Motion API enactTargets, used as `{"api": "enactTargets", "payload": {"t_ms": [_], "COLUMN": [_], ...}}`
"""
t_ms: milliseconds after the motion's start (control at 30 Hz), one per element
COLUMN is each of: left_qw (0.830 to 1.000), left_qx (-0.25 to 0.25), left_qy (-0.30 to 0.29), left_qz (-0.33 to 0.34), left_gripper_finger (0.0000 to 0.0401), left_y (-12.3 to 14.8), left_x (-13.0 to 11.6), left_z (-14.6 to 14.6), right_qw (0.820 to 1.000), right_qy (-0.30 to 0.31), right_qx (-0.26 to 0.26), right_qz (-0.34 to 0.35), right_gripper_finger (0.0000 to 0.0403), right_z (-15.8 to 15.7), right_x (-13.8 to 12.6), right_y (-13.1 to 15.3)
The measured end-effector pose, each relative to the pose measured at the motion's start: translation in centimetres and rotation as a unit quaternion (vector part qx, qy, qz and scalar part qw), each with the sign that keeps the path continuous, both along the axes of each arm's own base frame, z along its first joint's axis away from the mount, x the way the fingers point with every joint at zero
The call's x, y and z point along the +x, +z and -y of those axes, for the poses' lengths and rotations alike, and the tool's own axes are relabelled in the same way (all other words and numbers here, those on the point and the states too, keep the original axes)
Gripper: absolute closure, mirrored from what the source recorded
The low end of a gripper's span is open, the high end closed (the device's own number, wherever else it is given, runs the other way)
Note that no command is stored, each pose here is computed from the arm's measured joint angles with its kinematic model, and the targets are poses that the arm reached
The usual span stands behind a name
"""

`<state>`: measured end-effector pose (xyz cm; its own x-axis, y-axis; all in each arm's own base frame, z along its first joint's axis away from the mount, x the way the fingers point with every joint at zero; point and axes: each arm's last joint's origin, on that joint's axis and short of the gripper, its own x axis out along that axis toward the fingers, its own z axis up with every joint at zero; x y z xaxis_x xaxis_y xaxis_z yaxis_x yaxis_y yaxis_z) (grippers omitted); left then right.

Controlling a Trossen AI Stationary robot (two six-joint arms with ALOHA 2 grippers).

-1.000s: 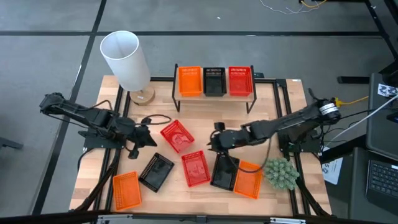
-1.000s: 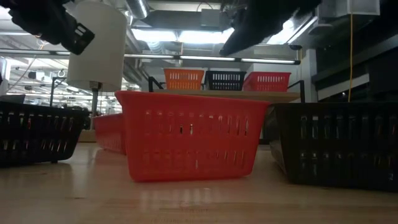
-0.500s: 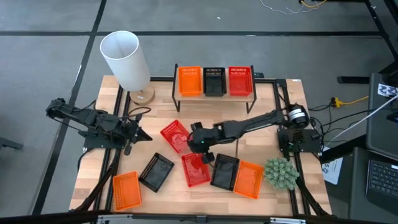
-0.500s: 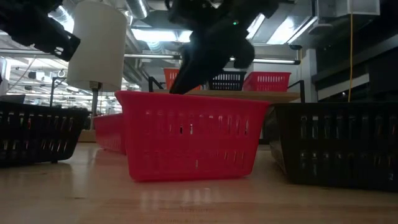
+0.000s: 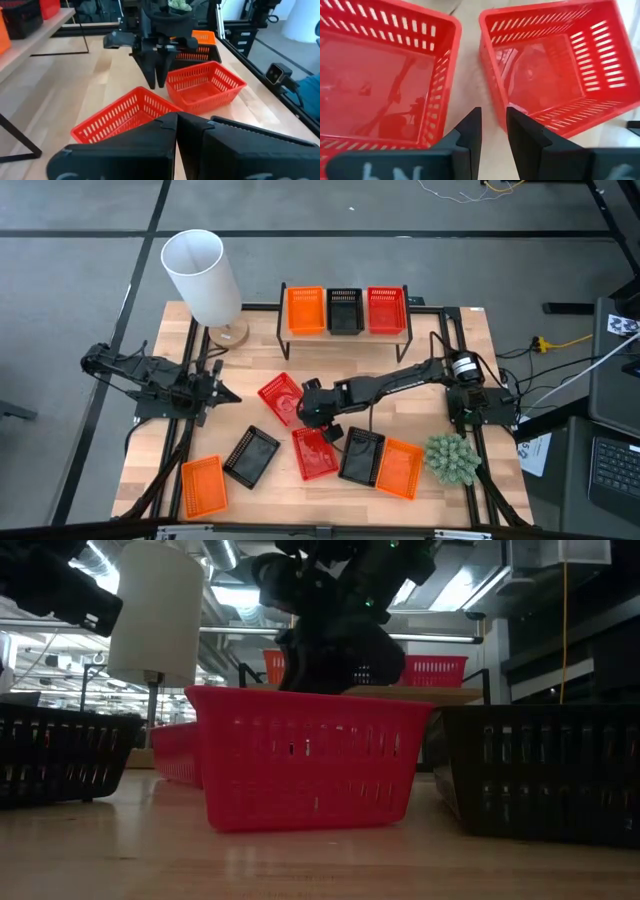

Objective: Stack baskets on shelf by color
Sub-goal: Stack the left red basket on the red basket on the top shelf

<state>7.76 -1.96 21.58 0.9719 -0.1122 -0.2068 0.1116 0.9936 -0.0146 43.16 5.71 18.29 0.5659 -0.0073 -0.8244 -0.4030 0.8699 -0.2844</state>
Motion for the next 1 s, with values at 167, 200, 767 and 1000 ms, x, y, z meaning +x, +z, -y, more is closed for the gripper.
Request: {"api": "enactTargets", "payload": {"t_ms": [167,200,767,1000], "left_qw": [1.000,1.000,1.000,0.999], "left_qx": [0.000,-0.001,-0.013,-0.021], "left_qy": [0.000,0.001,0.006,0.000], "left_qz": [0.001,0.002,0.022,0.037], "left_gripper_finger": [0.0401,0.0401,0.0401,0.0401], "left_y": [-0.1,-0.2,-4.2,-4.9], "left_x": [0.0,0.1,1.6,1.8], "left_z": [0.0,0.0,0.5,0.6], "right_qw": [1.000,1.000,1.000,1.000], "right_qy": [0.006,0.010,0.018,0.016], "right_qx": [-0.010,-0.014,0.006,0.007], "right_qz": [0.003,0.003,-0.013,-0.017], "right_gripper_finger": [0.0313,0.0313,0.0313,0.0313], "right_z": [0.6,0.8,1.4,1.4], "right_x": [0.1,0.2,0.7,0.6], "right_y": [0.0,0.0,-1.8,-1.9]}}
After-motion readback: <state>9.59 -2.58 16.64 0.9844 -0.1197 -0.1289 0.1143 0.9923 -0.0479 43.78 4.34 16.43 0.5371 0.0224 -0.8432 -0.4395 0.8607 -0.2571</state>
